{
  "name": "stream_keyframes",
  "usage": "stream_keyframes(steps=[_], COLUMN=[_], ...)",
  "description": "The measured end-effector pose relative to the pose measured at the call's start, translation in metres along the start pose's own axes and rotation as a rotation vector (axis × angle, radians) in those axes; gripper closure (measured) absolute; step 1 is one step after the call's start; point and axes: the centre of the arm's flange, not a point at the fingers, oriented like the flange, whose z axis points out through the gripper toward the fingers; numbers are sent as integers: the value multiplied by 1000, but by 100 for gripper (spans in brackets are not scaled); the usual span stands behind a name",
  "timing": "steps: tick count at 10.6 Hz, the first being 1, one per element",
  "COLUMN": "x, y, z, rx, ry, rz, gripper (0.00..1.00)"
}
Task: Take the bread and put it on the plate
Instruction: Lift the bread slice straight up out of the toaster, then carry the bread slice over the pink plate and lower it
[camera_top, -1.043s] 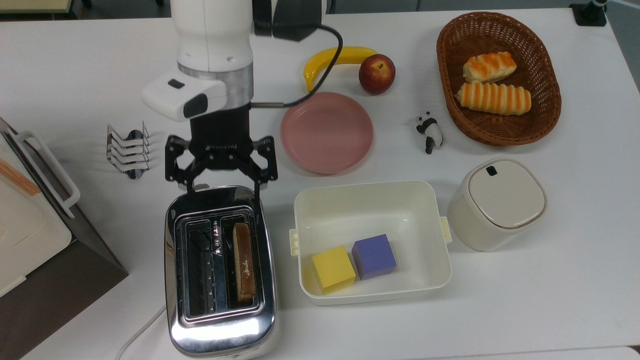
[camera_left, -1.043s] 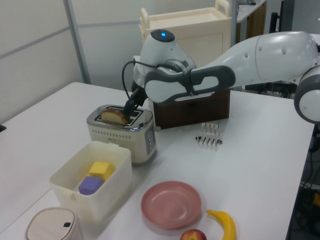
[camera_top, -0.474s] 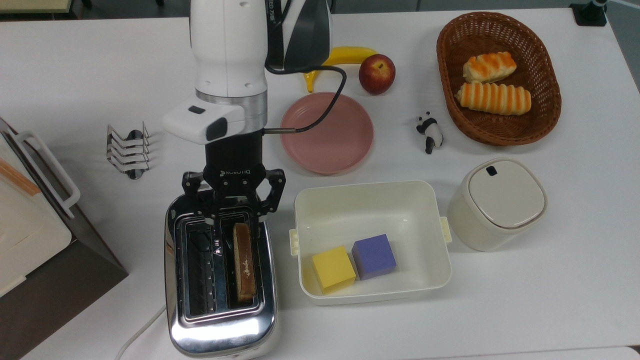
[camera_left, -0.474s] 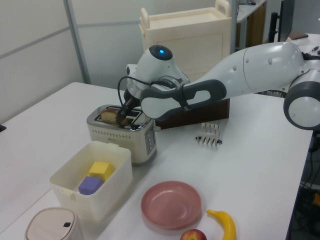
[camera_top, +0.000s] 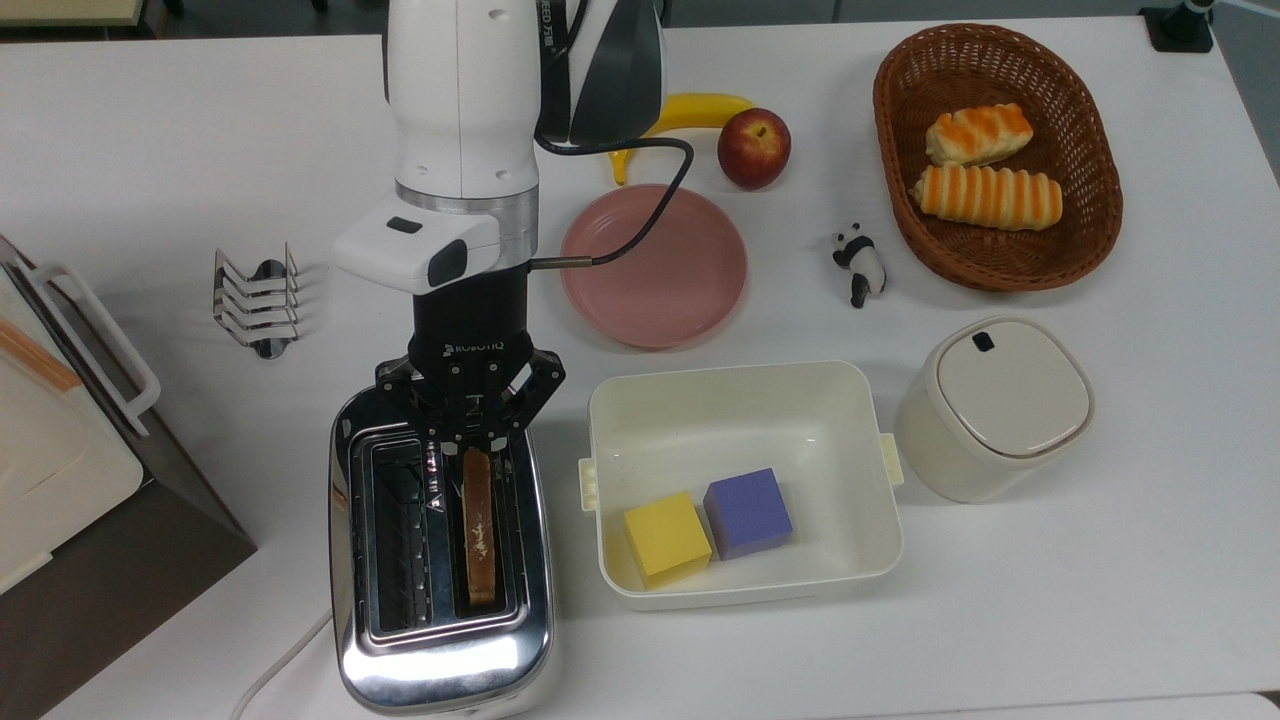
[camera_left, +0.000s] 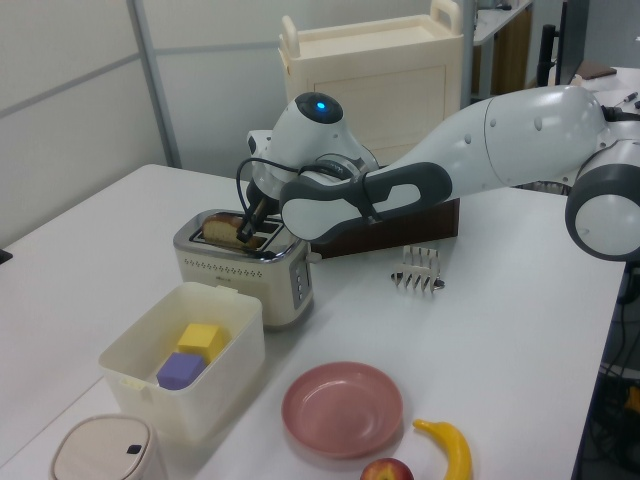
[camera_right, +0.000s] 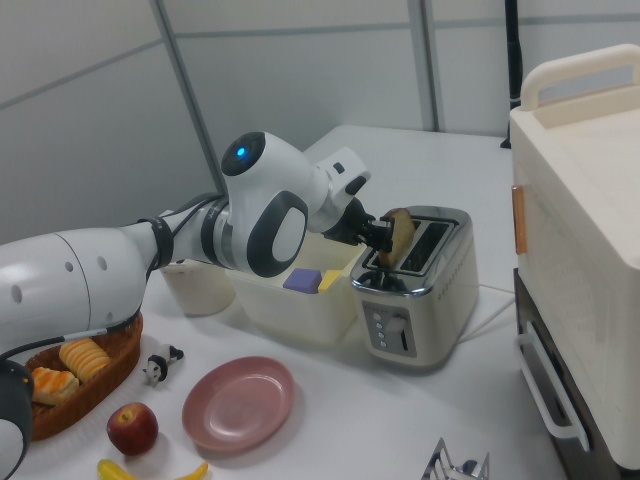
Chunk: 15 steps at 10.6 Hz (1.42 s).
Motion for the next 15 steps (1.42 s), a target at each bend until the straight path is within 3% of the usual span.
stream_keyframes(steps=[3, 6, 13, 15], x=[2, 21, 66, 66], y=[1, 8, 24, 26], z=[-2, -25, -143, -166], rx=[-2, -17, -60, -35], ry=[6, 58, 224, 171], rz=[0, 3, 32, 58], gripper=[89, 90, 90, 90])
